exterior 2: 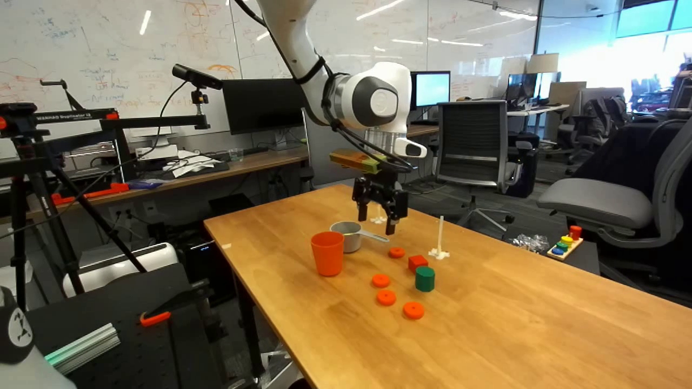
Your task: Put the blocks in the grey cup
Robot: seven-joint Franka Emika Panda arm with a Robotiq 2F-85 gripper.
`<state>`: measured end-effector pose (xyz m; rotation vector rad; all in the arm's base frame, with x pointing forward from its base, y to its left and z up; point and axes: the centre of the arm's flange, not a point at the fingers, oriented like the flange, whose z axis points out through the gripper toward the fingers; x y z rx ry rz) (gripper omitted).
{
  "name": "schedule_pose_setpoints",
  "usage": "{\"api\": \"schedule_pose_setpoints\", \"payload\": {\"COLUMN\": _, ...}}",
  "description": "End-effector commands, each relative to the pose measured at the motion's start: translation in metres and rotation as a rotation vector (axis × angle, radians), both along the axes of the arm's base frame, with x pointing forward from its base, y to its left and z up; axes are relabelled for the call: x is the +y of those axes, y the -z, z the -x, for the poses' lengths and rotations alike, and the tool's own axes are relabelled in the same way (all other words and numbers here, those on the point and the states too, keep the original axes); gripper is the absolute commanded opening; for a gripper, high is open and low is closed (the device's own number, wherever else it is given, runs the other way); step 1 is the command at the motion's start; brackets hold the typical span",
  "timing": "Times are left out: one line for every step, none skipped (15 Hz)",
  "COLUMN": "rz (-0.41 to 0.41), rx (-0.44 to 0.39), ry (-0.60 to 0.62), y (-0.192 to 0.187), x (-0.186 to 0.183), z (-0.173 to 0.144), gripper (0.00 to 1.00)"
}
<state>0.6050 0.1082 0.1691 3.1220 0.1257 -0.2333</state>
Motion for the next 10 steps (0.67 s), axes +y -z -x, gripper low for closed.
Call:
{"api": "schedule_pose_setpoints", "payload": {"rz": 0.018, "rx": -0.032, "ry": 0.105, "y": -0.011, "x": -0.039, "z": -0.004, "gripper": 1.0}}
{"api": "schedule_pose_setpoints", "payload": {"rz": 0.021, "rx": -0.039, "ry": 0.136, "y": -0.012, "x": -0.05, "z": -0.003, "gripper": 1.0}}
{"api": "schedule_pose_setpoints", "payload": {"rz": 0.019, "rx": -0.051, "ry": 0.177, "y": -0.011, "x": -0.06, "z": -0.004, "gripper": 1.0}}
{"api": "schedule_pose_setpoints", "payload": {"rz": 0.005, "rx": -0.066, "ry": 0.212, "y": -0.009, "x": -0.068, "z": -0.006, "gripper": 1.0}}
{"api": "schedule_pose_setpoints", "payload": {"rz": -0.017, "rx": -0.094, "ry": 0.241, "y": -0.005, "x": -0.07, "z": -0.009, "gripper": 1.0}}
{"api": "schedule_pose_setpoints", "payload": {"rz": -0.028, "rx": -0.119, "ry": 0.263, "y": 0.0, "x": -0.072, "z": -0.013, "gripper": 1.0}}
{"api": "schedule_pose_setpoints", "payload": {"rz": -0.035, "rx": -0.132, "ry": 0.28, "y": 0.008, "x": -0.073, "z": -0.018, "gripper": 1.0}}
{"api": "schedule_pose_setpoints", "payload": {"rz": -0.045, "rx": -0.137, "ry": 0.297, "y": 0.014, "x": -0.073, "z": -0.023, "gripper": 1.0}}
{"api": "schedule_pose_setpoints", "payload": {"rz": -0.05, "rx": -0.141, "ry": 0.31, "y": 0.021, "x": -0.073, "z": -0.025, "gripper": 1.0}}
{"api": "schedule_pose_setpoints", "payload": {"rz": -0.052, "rx": -0.141, "ry": 0.322, "y": 0.029, "x": -0.072, "z": -0.027, "gripper": 1.0}}
